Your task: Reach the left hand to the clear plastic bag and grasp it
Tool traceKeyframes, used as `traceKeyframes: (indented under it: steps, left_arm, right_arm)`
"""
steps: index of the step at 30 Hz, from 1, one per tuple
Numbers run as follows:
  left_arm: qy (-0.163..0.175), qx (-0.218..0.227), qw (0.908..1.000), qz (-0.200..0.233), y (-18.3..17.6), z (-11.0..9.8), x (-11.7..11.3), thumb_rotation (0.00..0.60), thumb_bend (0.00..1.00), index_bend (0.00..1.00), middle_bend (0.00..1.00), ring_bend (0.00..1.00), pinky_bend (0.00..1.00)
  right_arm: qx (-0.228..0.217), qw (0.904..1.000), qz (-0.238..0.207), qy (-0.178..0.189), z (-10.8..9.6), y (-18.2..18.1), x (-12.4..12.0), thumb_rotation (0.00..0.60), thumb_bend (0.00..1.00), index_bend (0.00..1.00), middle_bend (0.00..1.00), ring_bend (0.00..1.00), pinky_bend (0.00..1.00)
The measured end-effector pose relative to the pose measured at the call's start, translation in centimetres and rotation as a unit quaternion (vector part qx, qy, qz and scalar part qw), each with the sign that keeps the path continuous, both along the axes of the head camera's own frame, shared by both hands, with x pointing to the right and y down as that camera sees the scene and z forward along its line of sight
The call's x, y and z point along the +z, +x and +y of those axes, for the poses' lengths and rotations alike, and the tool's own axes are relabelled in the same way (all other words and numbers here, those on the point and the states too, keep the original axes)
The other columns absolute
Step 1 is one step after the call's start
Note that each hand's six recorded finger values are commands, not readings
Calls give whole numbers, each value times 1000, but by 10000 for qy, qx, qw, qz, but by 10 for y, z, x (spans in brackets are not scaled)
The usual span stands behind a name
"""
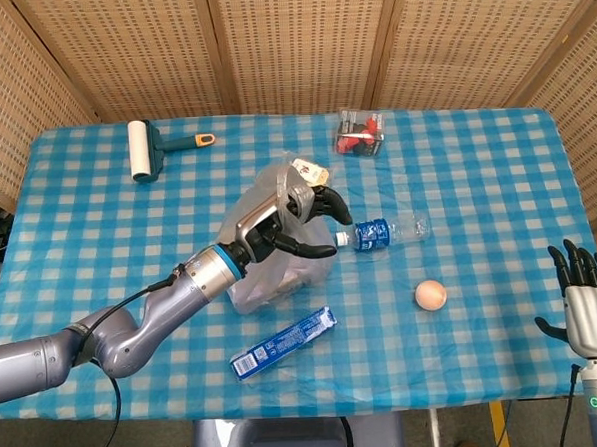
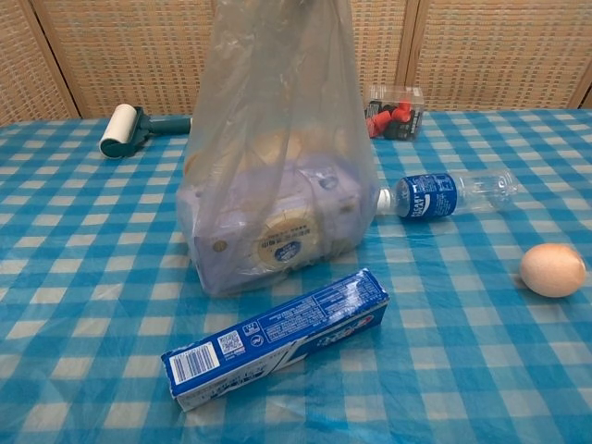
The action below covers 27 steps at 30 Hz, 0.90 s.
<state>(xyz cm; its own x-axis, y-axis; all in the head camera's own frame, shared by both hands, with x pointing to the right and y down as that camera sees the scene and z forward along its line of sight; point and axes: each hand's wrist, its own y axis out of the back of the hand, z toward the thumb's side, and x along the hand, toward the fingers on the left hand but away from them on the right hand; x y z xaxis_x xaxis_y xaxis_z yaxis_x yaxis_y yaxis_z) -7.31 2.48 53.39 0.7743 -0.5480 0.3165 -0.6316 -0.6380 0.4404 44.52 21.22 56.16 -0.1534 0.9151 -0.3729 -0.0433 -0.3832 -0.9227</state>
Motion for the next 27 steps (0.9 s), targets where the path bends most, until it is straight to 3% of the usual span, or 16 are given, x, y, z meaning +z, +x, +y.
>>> traceKeyframes:
  steps: [4,6,9,12,14,16,17,18,27]
  left_arm:
    - [-71,-114,9999,-24,5,-3,1,600,0,953,899,791,874]
    - [-115,-154,9998,-45,7,-3,2,600,0,995,964,879,978]
    - [-231,-172,9996,-30,9,-3,2,600,0,1000,1000,960,1000]
    - [-302,-79,9995,-32,9,-1,0,600,32,1000,1000,976,1000]
    - [-288,-73,9996,-34,7,-2,-2,600,330,1000,1000,978,1000]
    - [-213,-107,9997,-34,5,-3,-3,600,848,1000,1000,979,1000]
    - [-156,-137,9998,-36,3,-4,-4,600,940,1000,1000,979,1000]
    - [-82,-176,9998,-43,1,-6,-5,600,994,1000,1000,979,1000]
    - [752,-799,9940,-34,-21,-27,-40,600,1000,1000,1000,979,1000]
  right_arm:
    - [-12,10000,5,-7,0,-1,1,600,0,0,0,0,0]
    - [-11,10000,12,-5,0,-1,1,600,0,0,0,0,0]
    - [-10,10000,14,-3,0,-1,1,600,0,0,0,0,0]
    - [-11,10000,14,0,0,-1,1,600,0,0,0,0,0]
    - [-11,10000,17,1,0,-1,1,600,0,0,0,0,0]
    - [-7,10000,10,0,0,-1,1,600,0,0,0,0,0]
    - [-7,10000,9,4,0,-1,1,600,0,0,0,0,0]
    - [-8,10000,7,8,0,-1,1,600,0,0,0,0,0]
    - [-21,10000,-6,-3,1,-2,1,600,0,0,0,0,0]
